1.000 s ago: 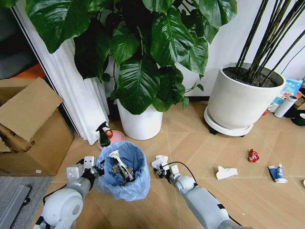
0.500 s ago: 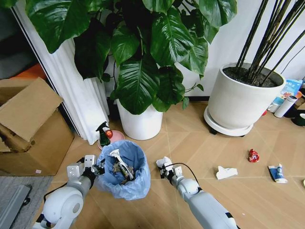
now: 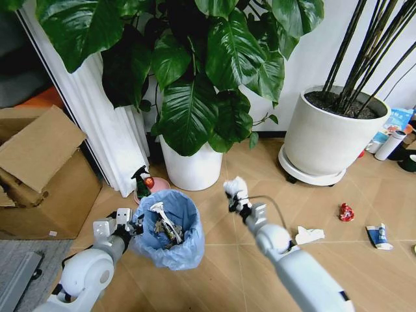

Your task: Pick up the trash bin and place the garbage on the floor into it.

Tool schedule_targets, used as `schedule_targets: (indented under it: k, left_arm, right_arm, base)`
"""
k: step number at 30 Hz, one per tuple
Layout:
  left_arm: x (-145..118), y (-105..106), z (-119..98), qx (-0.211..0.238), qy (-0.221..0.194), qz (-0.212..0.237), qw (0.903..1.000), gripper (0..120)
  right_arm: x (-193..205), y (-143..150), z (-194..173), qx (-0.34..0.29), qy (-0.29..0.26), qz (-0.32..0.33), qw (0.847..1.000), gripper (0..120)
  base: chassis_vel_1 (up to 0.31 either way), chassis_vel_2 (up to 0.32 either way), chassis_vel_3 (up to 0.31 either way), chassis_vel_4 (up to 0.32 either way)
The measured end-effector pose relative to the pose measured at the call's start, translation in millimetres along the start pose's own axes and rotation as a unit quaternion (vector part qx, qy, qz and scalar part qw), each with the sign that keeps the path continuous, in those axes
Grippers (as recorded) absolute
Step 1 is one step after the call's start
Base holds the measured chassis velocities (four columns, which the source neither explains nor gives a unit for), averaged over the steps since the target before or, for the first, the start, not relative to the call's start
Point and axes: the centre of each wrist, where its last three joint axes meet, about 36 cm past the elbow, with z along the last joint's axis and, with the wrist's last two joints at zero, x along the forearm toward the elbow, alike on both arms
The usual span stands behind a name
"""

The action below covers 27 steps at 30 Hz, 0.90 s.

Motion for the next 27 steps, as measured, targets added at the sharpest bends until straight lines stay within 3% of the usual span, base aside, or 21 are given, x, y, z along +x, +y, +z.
schedule_targets:
  k: [5, 10, 14, 17, 27]
  left_arm:
    - [-6.4, 0.3, -5.8, 0.001, -0.002, 0.004, 1.0, 0]
    - [-13.9, -4.0, -13.6, 0.002, -0.001, 0.013, 0.9999, 0]
    - [-18.4, -7.1, -17.7, 0.002, 0.0, 0.018, 0.9998, 0]
    - [-25.4, -12.0, -22.4, 0.001, -0.001, 0.023, 0.9997, 0]
    - [-31.7, -16.6, -26.9, 0.001, -0.002, 0.03, 0.9995, 0]
  right_arm:
    - [16.7, 17.6, -58.3, -0.011, -0.046, -0.035, 0.998, 0]
    - [27.2, 43.8, -85.8, -0.034, -0.057, -0.086, 0.994, 0]
    - [30.8, 59.0, -92.3, -0.045, -0.054, -0.115, 0.991, 0]
    - [32.7, 87.0, -96.9, -0.061, -0.047, -0.159, 0.984, 0]
    - [27.7, 124.2, -81.6, -0.073, -0.02, -0.207, 0.975, 0]
  base:
    - [0.0, 0.0, 0.0, 0.0]
    - [0.0, 0.0, 0.0, 0.0]
    - [0.0, 0.0, 0.0, 0.0]
    - [0.0, 0.0, 0.0, 0.0]
    - [0.0, 0.0, 0.0, 0.0]
